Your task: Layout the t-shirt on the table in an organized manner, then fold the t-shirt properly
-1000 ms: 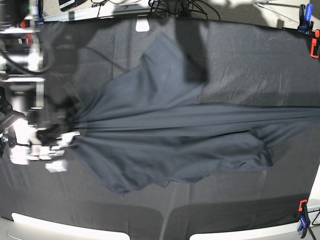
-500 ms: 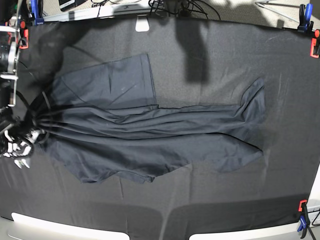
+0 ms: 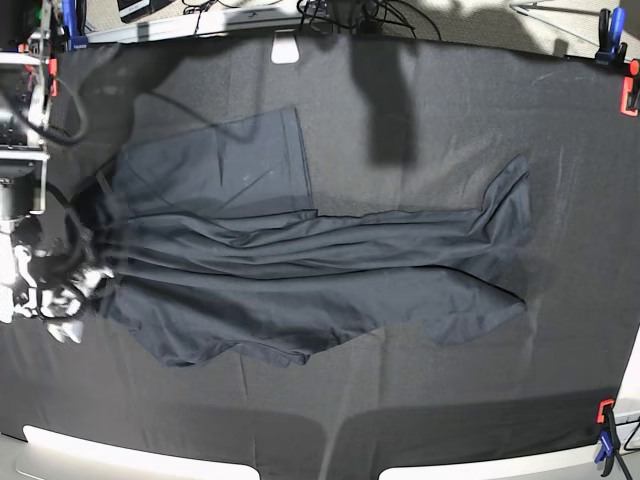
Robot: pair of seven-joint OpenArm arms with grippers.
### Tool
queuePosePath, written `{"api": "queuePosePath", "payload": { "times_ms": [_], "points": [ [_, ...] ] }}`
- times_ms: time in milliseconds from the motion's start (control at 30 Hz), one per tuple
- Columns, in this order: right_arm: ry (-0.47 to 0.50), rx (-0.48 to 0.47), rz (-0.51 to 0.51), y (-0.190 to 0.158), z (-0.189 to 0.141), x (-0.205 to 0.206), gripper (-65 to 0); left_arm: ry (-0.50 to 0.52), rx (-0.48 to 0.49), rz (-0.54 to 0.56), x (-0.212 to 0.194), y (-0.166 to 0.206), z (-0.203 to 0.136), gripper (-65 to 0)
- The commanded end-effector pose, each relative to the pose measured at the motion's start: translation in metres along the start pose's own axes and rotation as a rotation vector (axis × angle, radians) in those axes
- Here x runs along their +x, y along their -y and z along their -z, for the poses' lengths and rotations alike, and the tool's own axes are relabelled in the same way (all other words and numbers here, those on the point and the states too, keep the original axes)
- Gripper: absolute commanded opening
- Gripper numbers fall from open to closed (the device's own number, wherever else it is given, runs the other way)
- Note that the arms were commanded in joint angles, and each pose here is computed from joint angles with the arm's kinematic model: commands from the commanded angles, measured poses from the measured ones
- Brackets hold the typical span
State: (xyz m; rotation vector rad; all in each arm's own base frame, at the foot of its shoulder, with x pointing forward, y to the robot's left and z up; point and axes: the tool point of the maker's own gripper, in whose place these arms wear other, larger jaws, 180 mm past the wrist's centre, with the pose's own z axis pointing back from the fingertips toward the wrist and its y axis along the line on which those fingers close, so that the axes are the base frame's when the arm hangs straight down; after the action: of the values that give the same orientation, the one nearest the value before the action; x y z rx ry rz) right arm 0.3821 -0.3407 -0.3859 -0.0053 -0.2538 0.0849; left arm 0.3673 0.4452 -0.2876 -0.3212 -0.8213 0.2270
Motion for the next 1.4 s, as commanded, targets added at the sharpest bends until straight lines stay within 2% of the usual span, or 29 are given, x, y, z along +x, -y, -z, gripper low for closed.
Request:
{"api": "queuePosePath", "payload": {
  "times_ms": [0, 167, 333, 433, 567, 667, 733, 833, 933, 1033, 1133, 1233, 1300, 1367],
  "points": [
    [0.062, 0.004, 0.006, 0.003, -0.015, 0.022, -47.0, 0.076, -0.029, 0.043, 0.031, 0.013, -0.009, -43.6],
    [0.070, 0.043, 0.000, -0.015, -0.009, 0.026, -46.2, 0.081, -0.171, 0.151, 0.033, 0.083, 0.022, -43.6],
    [0.055, 0.041, 0.000, -0.013, -0.009, 0.023, -46.2, 0.043, -0.332, 0.137, 0.000, 0.152, 0.068, -43.2],
    [0.037, 0.034, -0.002, -0.012, -0.009, 0.020, -46.2, -0.019, -0.321, 0.170, -0.023, 0.165, 0.089, -43.2],
    [0.038, 0.034, -0.002, -0.012, -0.009, 0.020, -46.2, -0.085, -0.314, 0.217, -0.041, 0.173, 0.099, -43.2],
    [0.038, 0.034, -0.002, -0.012, -0.009, 0.020, -46.2, -0.114, -0.320, 0.243, -0.049, 0.178, 0.103, -43.2],
    [0.038, 0.034, -0.002, -0.012, -0.009, 0.020, -46.3, -0.111, -0.290, 0.283, -0.050, 0.175, 0.107, -43.2],
    [0.039, 0.035, -0.003, -0.012, -0.009, 0.021, -46.3, -0.106, -0.175, 0.432, -0.050, 0.155, 0.114, -43.3],
    [0.046, 0.034, -0.002, -0.012, -0.009, 0.022, -46.3, -0.092, -0.110, 0.576, -0.048, 0.148, 0.121, -43.3],
    [0.045, 0.034, -0.003, -0.012, -0.009, 0.022, -46.3, -0.108, -0.042, 0.848, -0.053, 0.145, 0.130, -43.3],
    [0.047, 0.034, -0.003, -0.012, -0.009, 0.022, -46.3, -0.177, -0.028, 1.131, -0.069, 0.151, 0.136, -43.3],
    [0.050, 0.034, -0.002, -0.012, -0.009, 0.023, -46.3, -0.192, -0.064, 1.320, -0.077, 0.170, 0.135, -43.5],
    [0.049, 0.033, -0.002, -0.012, -0.009, 0.022, -46.3, -0.156, -0.046, 1.419, -0.067, 0.181, 0.130, -43.5],
    [0.042, 0.019, -0.008, -0.010, -0.009, 0.021, -46.3, -0.062, -0.009, 1.495, -0.046, 0.192, 0.123, -43.5]
  ]
}}
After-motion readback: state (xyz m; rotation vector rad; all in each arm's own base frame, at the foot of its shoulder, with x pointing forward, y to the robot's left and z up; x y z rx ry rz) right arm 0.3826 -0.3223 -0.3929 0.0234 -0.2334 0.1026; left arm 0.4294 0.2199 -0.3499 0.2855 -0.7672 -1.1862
